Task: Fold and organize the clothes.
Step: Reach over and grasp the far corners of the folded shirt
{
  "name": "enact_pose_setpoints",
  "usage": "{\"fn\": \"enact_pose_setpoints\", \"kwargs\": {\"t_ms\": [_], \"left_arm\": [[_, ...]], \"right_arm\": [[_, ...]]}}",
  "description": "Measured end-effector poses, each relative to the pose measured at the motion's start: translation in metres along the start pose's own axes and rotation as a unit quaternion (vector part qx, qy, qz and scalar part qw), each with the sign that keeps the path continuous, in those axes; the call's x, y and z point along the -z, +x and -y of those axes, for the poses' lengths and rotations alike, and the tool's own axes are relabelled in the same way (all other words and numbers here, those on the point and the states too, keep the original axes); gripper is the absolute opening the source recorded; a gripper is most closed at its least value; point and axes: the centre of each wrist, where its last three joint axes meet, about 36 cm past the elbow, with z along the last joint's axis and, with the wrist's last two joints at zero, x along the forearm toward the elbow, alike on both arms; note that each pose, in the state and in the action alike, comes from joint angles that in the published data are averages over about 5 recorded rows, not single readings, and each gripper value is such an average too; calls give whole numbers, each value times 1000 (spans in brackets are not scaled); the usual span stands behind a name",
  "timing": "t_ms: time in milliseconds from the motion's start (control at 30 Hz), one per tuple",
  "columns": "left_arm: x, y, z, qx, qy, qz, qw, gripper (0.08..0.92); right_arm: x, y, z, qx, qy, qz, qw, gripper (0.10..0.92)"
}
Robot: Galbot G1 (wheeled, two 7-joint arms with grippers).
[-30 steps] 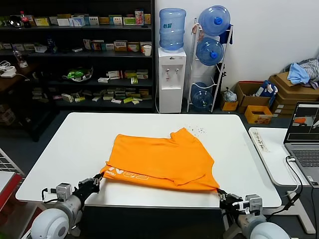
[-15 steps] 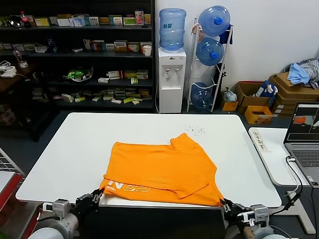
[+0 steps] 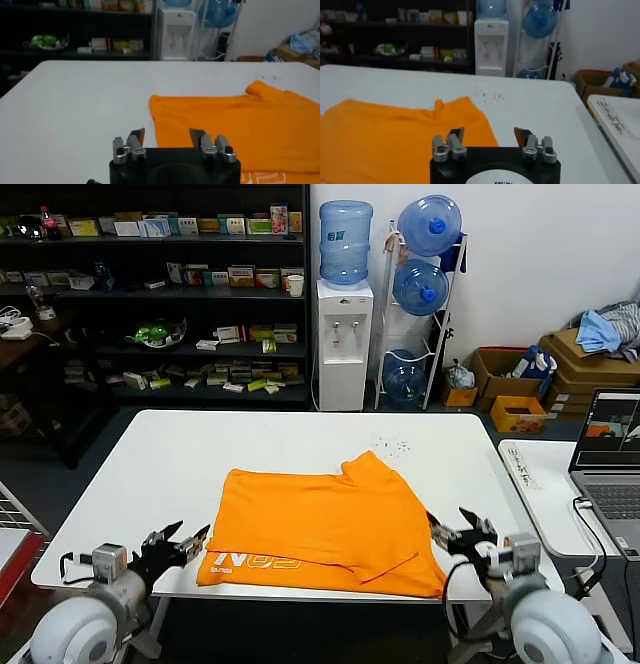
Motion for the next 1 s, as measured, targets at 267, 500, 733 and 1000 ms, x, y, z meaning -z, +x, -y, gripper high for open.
{"fn": "enact_pose_setpoints", "kwargs": {"t_ms": [267,500,733,1000], "left_arm": [[18,-86,-26,-6,27,44,999,821],[27,-152,-32,-11,45,40,998,823],[23,-192,-27,-15,51,18,998,823],[23,-213,-22,-17,45,3,999,823]], "right_arm": [[22,-105,-14,-9,-28,14,999,822],[26,-173,-42,-4,-35,-14,999,823],[24,-218,-67,0,-34,-44,998,823],[21,-251,-85,0,-24,-66,998,823]]}}
